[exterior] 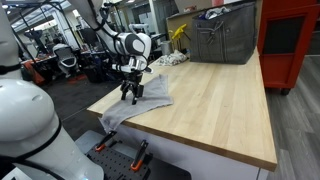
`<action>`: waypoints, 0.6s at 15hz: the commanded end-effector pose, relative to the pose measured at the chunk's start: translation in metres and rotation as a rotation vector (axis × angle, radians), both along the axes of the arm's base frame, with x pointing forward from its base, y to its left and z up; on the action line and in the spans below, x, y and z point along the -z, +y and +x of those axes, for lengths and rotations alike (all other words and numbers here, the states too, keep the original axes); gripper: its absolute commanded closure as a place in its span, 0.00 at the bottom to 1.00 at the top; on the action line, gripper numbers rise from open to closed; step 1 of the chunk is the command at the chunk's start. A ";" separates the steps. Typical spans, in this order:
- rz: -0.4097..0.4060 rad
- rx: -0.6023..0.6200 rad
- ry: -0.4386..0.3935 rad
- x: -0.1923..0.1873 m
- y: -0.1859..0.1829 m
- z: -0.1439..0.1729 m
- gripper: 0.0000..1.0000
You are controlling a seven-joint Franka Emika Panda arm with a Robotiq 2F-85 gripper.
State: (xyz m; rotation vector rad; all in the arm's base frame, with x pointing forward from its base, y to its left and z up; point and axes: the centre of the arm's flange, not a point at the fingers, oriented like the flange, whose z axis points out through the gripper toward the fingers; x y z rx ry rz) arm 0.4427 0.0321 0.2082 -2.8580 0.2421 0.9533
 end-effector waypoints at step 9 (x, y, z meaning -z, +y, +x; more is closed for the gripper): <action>-0.074 -0.063 -0.103 -0.024 -0.062 0.031 0.00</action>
